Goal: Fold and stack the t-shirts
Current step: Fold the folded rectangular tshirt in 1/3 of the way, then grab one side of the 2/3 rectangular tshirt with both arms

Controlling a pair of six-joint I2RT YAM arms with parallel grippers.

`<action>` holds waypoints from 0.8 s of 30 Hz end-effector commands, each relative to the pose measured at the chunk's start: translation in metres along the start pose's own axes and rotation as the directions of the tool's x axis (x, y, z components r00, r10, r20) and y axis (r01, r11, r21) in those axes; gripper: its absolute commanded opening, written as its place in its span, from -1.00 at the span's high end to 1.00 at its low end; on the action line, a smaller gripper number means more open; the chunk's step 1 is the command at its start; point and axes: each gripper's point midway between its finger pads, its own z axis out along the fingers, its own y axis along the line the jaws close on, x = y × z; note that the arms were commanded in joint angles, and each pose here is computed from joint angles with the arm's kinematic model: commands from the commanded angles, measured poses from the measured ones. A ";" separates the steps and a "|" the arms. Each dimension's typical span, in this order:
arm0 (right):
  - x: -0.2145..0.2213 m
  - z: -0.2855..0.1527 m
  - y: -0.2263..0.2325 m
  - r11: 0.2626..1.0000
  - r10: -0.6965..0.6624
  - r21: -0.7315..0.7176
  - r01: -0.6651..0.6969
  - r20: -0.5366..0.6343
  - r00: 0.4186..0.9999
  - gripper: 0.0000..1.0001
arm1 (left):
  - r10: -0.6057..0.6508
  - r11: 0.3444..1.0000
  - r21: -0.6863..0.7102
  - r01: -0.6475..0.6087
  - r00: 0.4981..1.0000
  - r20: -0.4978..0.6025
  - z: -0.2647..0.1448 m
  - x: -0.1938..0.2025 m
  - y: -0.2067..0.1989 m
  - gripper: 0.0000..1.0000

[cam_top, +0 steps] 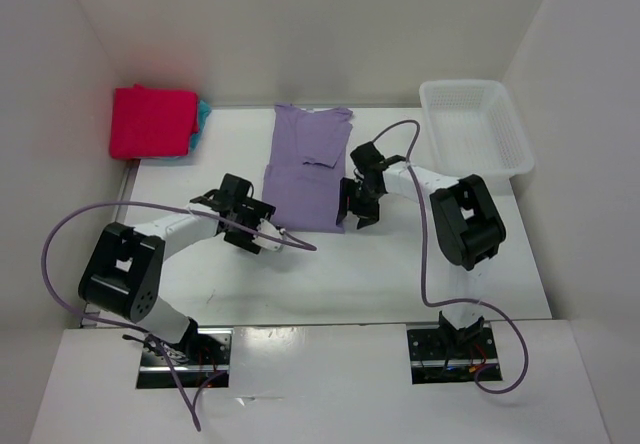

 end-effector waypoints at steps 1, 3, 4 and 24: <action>-0.012 -0.017 0.026 0.997 -0.003 -0.082 0.011 0.091 0.996 -0.34 | 0.028 1.000 -0.009 -0.028 0.998 0.047 0.013 -0.009 0.008 -0.67; -0.006 -0.014 0.026 0.997 -0.001 -0.078 0.007 0.078 0.997 -0.34 | 0.030 0.999 -0.016 -0.030 0.998 0.047 0.016 -0.009 0.010 -0.62; -0.003 -0.012 0.024 0.997 0.010 -0.072 -0.006 0.068 0.998 -0.34 | 0.043 0.999 -0.023 -0.042 0.998 0.052 0.017 -0.013 0.012 -0.56; 0.024 0.035 0.015 0.992 0.085 -0.085 -0.092 -0.085 0.993 0.05 | 0.057 0.998 -0.020 -0.055 0.995 0.077 0.033 -0.024 0.022 0.69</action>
